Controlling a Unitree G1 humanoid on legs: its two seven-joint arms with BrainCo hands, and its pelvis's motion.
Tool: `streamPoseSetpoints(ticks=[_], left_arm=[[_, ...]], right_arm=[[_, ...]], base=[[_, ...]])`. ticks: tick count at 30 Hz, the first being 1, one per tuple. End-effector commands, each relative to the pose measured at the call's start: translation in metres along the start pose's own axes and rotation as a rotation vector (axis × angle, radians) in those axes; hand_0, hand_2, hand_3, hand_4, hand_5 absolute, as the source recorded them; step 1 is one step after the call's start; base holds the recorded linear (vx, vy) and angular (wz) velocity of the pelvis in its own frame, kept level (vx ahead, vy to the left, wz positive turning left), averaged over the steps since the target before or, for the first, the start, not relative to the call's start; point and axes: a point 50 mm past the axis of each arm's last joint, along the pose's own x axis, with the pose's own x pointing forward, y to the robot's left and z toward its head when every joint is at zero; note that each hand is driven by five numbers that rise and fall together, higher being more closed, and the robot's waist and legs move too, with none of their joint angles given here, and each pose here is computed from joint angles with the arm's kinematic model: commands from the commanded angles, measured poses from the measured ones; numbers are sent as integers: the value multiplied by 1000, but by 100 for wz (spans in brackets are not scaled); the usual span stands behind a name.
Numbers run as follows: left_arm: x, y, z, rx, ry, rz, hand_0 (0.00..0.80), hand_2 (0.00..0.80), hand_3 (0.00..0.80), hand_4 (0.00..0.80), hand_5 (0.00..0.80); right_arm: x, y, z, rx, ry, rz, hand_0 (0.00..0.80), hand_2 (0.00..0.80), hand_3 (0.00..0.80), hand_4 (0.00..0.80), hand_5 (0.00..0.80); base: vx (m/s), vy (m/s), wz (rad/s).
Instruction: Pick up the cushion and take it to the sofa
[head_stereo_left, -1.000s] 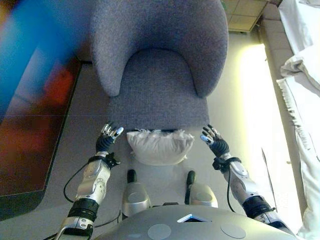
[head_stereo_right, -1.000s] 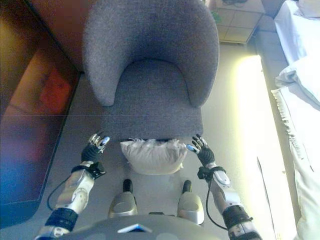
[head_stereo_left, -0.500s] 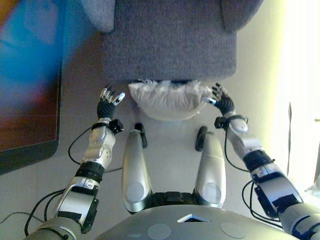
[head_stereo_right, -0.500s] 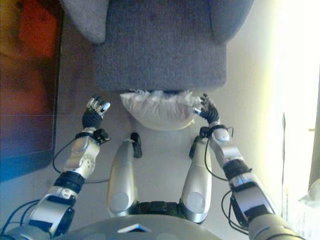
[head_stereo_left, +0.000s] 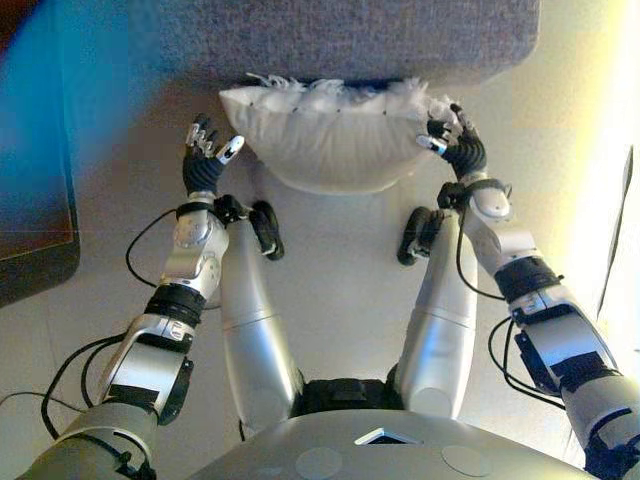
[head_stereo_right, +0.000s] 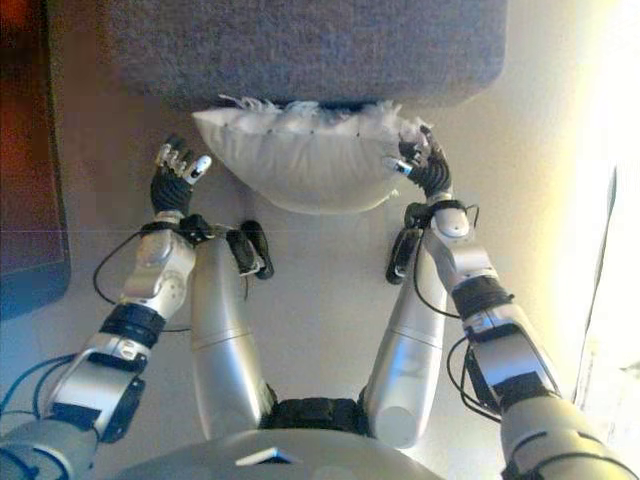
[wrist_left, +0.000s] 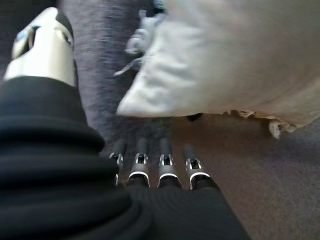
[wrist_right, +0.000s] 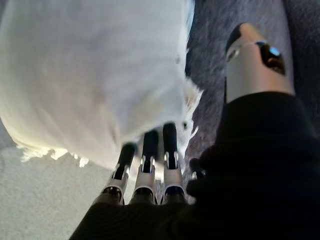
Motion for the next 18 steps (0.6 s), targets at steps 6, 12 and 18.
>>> streamPoseSetpoints(ticks=[6, 12, 18], left_arm=[[10, 26, 5, -48, 44, 29, 0, 0, 0, 0, 0], [9, 39, 2, -17, 78, 63, 0, 0, 0, 0, 0], [7, 49, 0, 33, 105, 90, 0, 0, 0, 0, 0]], right_arm=[[-4, -30, -9, 49, 47, -118, 0, 0, 0, 0, 0], [-13, -46, -14, 168, 19, -222, 0, 0, 0, 0, 0], [-23, -66, -20, 183, 28, -282, 0, 0, 0, 0, 0]], base=[[68, 23, -4], [56, 34, 1], [44, 33, -7]])
